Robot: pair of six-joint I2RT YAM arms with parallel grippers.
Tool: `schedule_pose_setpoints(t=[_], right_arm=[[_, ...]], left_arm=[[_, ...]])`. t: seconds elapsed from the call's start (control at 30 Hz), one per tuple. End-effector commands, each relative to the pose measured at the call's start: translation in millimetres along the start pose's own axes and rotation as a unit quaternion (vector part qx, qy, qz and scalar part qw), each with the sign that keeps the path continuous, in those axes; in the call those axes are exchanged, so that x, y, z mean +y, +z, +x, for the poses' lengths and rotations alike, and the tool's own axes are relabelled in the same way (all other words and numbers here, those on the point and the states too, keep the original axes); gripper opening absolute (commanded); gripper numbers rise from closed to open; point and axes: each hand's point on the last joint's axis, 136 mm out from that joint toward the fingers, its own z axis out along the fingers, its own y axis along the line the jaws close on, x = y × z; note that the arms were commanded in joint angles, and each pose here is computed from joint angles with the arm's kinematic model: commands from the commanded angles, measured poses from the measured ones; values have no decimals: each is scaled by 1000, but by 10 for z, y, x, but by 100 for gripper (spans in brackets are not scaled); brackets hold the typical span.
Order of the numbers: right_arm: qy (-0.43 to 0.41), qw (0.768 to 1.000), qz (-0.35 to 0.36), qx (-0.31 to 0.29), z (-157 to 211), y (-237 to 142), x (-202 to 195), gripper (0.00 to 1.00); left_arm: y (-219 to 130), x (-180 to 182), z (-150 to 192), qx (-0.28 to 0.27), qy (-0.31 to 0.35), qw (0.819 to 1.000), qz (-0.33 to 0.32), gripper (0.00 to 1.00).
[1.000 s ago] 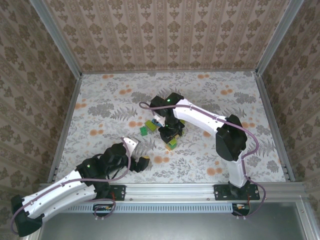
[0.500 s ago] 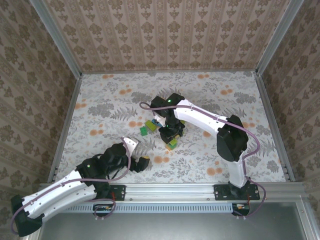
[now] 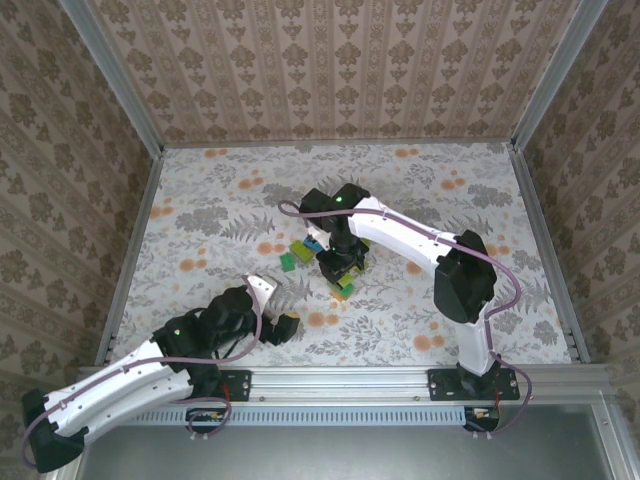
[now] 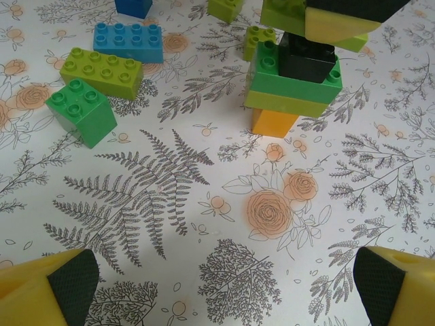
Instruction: Assemble a carrot with lego
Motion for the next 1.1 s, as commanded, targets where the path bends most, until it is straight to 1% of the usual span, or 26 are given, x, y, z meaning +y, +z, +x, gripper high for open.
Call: schedule_pose_setpoints(t=[0.0,0.33,1.07], right_arm=[[3,1000,9,-4,11,-116,-22,38],[-6,1000,8,26,96,22,-29,39],[-13,998,10,59,188,195,-52,39]], left_arm=[[14,-43,-19,-6,13,1000,10,100],[16,-49,-17,-5,13,1000,11,100],[18,-54,-17,-5,14,1000,12,100]])
